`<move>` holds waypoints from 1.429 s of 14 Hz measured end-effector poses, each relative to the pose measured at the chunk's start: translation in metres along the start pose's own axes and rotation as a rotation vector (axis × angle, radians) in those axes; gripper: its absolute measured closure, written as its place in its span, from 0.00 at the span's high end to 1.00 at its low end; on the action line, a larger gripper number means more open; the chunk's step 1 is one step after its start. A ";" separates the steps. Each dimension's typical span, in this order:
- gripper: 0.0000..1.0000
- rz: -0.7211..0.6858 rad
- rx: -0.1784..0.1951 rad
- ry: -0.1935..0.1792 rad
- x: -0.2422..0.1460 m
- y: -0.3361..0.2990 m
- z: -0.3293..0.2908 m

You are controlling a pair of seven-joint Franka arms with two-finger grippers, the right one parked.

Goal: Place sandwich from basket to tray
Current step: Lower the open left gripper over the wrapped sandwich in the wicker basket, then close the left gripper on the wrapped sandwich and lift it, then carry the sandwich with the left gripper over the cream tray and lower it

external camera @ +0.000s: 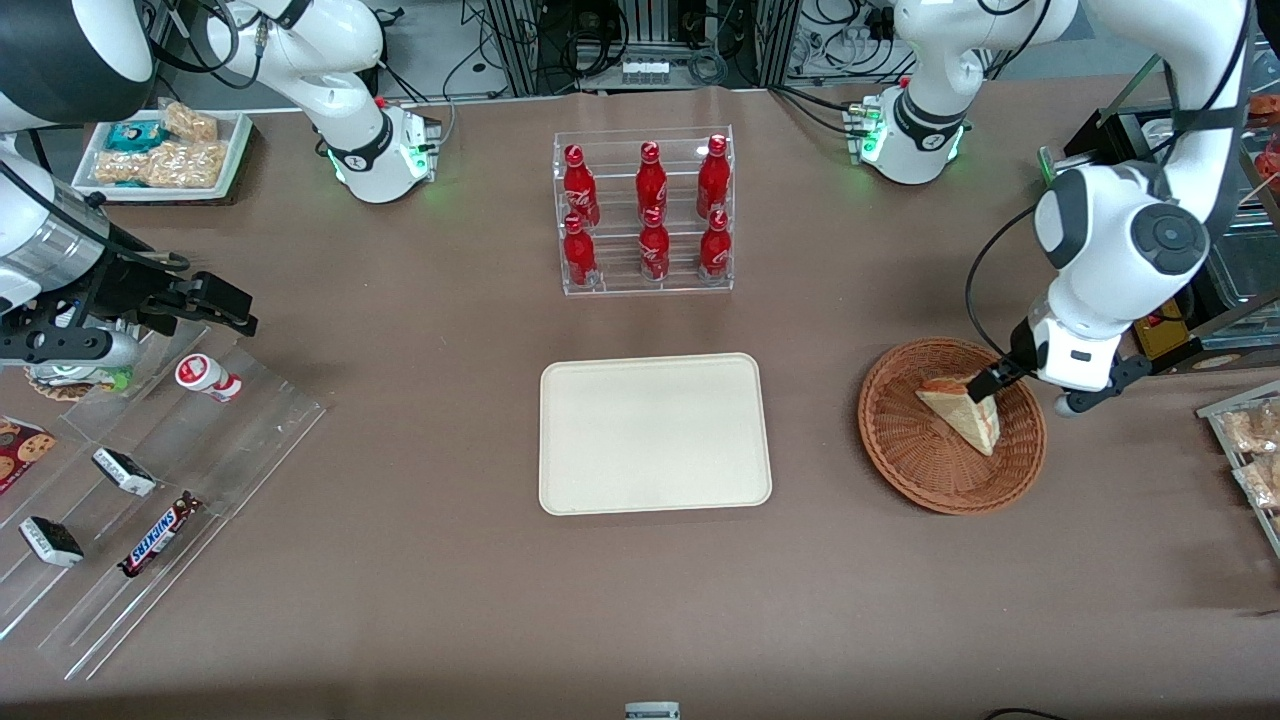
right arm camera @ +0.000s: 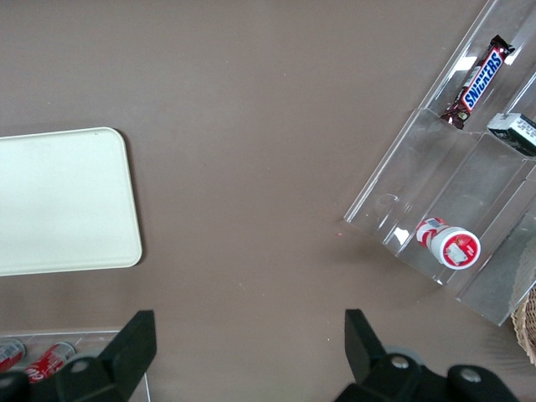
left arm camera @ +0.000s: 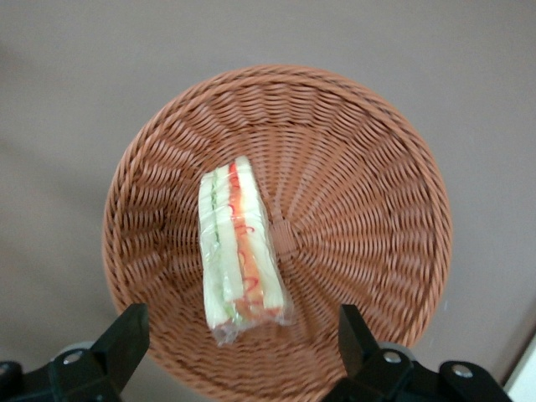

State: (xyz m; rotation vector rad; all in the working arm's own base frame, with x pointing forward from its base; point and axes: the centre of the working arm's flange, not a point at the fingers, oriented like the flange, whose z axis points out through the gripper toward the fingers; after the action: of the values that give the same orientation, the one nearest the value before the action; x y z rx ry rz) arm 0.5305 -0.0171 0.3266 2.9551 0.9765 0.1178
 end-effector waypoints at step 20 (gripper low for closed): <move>0.15 0.053 0.062 -0.097 -0.030 0.175 -0.021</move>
State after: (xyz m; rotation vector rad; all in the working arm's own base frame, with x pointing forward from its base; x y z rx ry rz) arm 0.6088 -0.1753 0.3543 3.0108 0.9072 -0.0557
